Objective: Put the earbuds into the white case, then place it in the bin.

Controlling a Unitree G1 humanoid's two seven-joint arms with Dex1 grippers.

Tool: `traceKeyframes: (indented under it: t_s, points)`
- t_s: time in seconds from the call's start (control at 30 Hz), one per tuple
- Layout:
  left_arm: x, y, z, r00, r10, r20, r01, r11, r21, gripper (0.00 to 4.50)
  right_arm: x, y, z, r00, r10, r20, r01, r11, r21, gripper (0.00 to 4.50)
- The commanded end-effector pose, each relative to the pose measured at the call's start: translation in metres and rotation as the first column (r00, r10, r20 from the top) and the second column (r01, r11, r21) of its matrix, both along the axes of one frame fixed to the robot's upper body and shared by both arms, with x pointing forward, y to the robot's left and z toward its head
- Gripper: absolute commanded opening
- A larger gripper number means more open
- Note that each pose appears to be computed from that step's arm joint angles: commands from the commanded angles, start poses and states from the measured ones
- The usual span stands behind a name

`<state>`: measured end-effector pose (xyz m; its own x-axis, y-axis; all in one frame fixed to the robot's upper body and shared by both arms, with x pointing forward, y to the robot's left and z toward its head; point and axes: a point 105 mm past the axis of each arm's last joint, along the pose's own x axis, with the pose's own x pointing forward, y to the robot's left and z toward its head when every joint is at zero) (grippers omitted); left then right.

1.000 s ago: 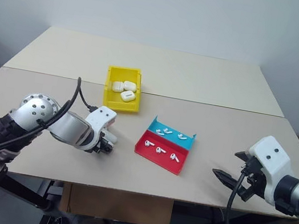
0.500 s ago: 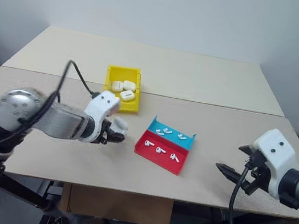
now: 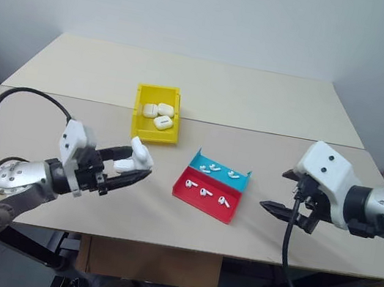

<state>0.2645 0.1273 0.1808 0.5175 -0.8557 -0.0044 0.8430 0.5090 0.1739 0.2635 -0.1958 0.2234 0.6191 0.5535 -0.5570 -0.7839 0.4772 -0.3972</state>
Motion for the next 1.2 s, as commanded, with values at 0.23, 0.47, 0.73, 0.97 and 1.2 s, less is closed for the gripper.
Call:
traceKeyframes:
  t_s: [0.23,0.47,0.73,0.97,1.2]
  points:
    - [-0.002,0.003,0.009,0.949,-0.195,0.250,0.226,0.969,-0.101,2.76,0.002,0.017,0.005,0.995,0.071,0.072,-0.070,0.997,-0.021,4.50]
    - [-0.016,0.019,-0.018,0.928,-0.224,0.297,0.311,0.906,-0.286,2.76,-0.006,0.040,-0.003,0.985,0.168,-0.046,-0.171,0.983,-0.074,4.50]
    - [-0.025,0.024,-0.039,0.894,-0.311,0.324,0.412,0.855,-0.316,2.76,0.010,0.074,-0.019,0.969,0.213,-0.123,-0.234,0.953,-0.195,4.50]
    - [-0.026,0.029,-0.037,0.882,-0.312,0.354,0.422,0.856,-0.297,2.76,0.031,0.087,-0.029,0.982,0.150,-0.112,-0.172,0.958,-0.229,3.28]
    - [-0.034,0.032,-0.035,0.879,-0.298,0.373,0.418,0.858,-0.300,2.76,0.047,0.087,-0.046,0.990,0.020,-0.141,-0.049,0.978,-0.202,3.28]
